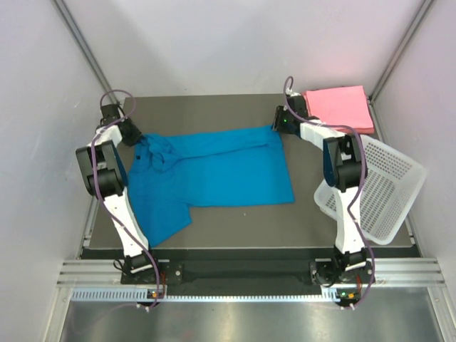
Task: Fold and stack the t-shirts
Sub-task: Fold the tshirt
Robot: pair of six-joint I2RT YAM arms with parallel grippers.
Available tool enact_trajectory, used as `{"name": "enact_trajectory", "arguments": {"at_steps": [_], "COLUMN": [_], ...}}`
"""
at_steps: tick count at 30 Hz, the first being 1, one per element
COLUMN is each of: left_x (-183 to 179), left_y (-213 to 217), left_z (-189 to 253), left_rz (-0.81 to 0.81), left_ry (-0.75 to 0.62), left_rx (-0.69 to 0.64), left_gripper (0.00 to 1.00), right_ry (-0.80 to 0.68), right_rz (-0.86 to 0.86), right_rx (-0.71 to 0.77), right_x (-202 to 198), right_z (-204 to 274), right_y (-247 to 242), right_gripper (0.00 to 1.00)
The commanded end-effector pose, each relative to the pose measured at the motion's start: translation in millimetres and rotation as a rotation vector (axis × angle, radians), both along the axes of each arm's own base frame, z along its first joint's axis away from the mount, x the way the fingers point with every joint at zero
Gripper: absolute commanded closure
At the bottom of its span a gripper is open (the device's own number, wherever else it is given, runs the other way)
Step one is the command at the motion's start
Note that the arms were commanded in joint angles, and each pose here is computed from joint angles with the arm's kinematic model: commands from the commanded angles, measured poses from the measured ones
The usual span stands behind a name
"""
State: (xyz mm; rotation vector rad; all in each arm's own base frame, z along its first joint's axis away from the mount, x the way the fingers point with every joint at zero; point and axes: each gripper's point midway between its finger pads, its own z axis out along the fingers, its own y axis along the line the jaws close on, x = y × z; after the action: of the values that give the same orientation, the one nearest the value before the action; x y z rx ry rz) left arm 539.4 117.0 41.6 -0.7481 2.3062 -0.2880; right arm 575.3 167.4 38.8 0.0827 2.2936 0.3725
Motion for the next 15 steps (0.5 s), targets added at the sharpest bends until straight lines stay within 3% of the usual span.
{"name": "enact_trajectory", "arguments": {"at_steps": [1, 4, 5, 6, 8, 12, 15], "left_x": [24, 30, 33, 34, 39, 48, 55], "left_y": [-2, -7, -6, -7, -8, -5, -2], "left_z": [16, 16, 18, 17, 21, 26, 29], "left_rz": [-0.035, -0.045, -0.046, -0.047, -0.047, -0.006, 0.034], "left_ry": [-0.094, -0.106, -0.114, -0.116, -0.128, -0.160, -0.174], "left_rx": [-0.017, -0.045, -0.049, -0.059, -0.061, -0.084, -0.099], "left_gripper": [0.69, 0.88, 0.94, 1.00, 1.00, 1.00, 1.00], "right_ry": [-0.018, -0.006, 0.002, 0.005, 0.015, 0.008, 0.051], "right_rz": [0.032, 0.006, -0.016, -0.059, -0.118, -0.185, -0.257], "right_rx": [0.067, 0.067, 0.062, 0.046, 0.027, 0.062, 0.009], "right_x": [10, 12, 13, 15, 13, 11, 7], "right_z": [-2, -7, -9, -9, -12, -7, -13], "right_y": [10, 6, 0, -11, -27, -47, -62], "right_gripper": [0.60, 0.71, 0.85, 0.91, 1.00, 1.00, 1.00]}}
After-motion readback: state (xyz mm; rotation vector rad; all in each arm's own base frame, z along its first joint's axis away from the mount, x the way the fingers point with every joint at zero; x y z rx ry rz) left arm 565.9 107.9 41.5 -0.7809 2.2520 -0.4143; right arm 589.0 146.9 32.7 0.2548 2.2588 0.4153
